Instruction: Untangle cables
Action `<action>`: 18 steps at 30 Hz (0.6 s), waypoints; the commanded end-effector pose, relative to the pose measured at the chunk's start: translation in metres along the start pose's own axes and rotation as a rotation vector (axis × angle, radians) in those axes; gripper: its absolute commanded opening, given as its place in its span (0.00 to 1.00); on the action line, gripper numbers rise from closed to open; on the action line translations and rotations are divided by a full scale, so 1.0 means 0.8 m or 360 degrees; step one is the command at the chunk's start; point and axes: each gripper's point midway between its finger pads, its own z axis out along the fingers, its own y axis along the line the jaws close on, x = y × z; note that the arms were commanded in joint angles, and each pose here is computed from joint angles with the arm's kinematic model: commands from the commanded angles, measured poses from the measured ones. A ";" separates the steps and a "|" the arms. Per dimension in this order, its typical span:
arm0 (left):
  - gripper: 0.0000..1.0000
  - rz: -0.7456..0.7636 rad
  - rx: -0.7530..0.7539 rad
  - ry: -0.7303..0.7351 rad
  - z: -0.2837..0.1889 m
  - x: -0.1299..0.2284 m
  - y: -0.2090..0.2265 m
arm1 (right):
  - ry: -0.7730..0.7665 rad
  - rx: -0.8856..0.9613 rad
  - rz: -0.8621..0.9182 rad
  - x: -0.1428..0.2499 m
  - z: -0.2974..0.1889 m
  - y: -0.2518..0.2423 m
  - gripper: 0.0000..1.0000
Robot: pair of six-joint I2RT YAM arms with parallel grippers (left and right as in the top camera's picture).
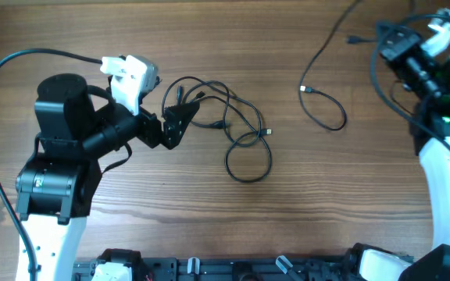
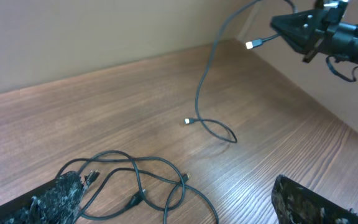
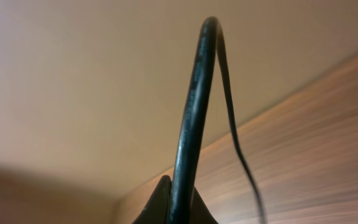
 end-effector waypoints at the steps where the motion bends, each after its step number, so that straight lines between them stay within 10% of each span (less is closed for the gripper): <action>1: 1.00 0.0013 0.0023 0.0021 0.006 0.003 0.002 | -0.0198 0.0300 -0.0133 -0.047 -0.031 -0.061 0.04; 18: 1.00 -0.0090 -0.0011 0.0168 0.017 0.031 0.014 | -0.0408 0.1708 -0.0340 -0.111 -0.184 -0.341 0.04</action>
